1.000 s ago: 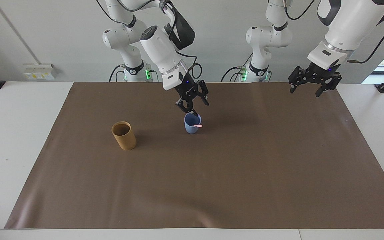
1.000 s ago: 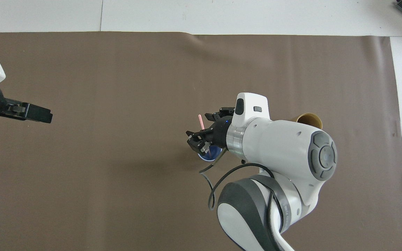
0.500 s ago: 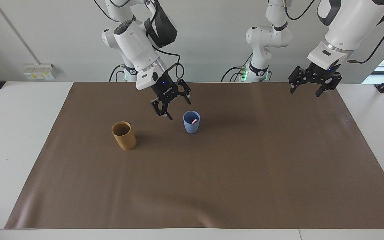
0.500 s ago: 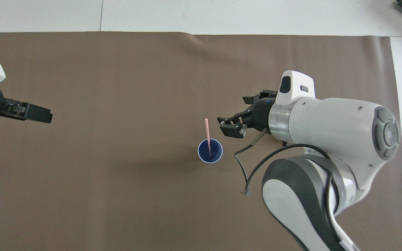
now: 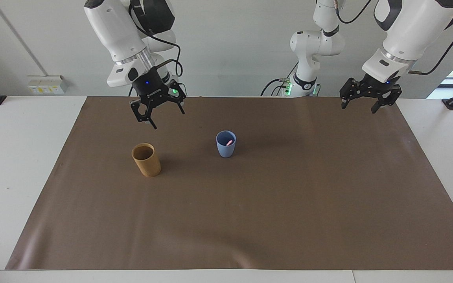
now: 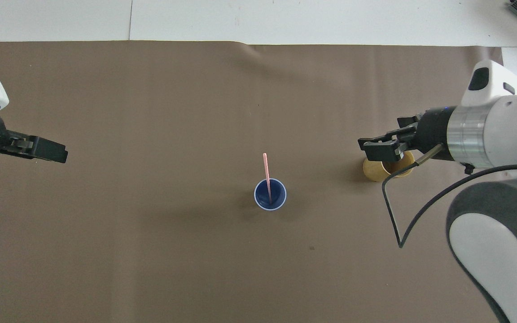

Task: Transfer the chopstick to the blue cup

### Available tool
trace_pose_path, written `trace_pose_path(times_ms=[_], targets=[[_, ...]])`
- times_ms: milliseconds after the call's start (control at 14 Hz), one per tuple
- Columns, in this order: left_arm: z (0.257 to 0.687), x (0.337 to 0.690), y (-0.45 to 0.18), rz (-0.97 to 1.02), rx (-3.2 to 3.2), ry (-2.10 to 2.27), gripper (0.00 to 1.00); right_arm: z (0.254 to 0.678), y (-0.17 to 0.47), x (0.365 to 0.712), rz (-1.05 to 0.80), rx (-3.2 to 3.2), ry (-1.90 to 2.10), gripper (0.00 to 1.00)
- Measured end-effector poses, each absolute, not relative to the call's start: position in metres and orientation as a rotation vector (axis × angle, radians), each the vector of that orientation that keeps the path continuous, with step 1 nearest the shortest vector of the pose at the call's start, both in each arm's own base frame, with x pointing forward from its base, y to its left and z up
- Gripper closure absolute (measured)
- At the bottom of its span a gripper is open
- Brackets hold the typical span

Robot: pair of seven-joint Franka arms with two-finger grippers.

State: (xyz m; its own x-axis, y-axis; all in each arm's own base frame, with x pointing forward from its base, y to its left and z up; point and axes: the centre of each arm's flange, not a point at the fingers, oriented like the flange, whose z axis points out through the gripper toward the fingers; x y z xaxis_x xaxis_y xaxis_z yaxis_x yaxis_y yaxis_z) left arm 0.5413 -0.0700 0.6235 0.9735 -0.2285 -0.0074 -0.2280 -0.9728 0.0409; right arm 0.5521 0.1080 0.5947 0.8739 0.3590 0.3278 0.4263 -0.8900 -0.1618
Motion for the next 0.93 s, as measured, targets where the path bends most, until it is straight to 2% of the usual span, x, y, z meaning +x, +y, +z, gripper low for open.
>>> trace_pose_path(times_ms=[286,643,929], targets=[[0.623,0.541,-0.070,-0.027,3.081,-0.357,0.00,0.610,0.063,0.551,-0.317,-2.968,-0.335,0.00],[0.623,0.541,-0.070,-0.028,3.081,-0.356,0.00,0.643,0.046,0.532,-0.123,-3.182,0.003,0.00],[0.623,0.541,-0.070,-0.028,3.081,-0.356,0.00,0.653,-0.007,0.526,-0.040,-3.178,0.181,0.00]])
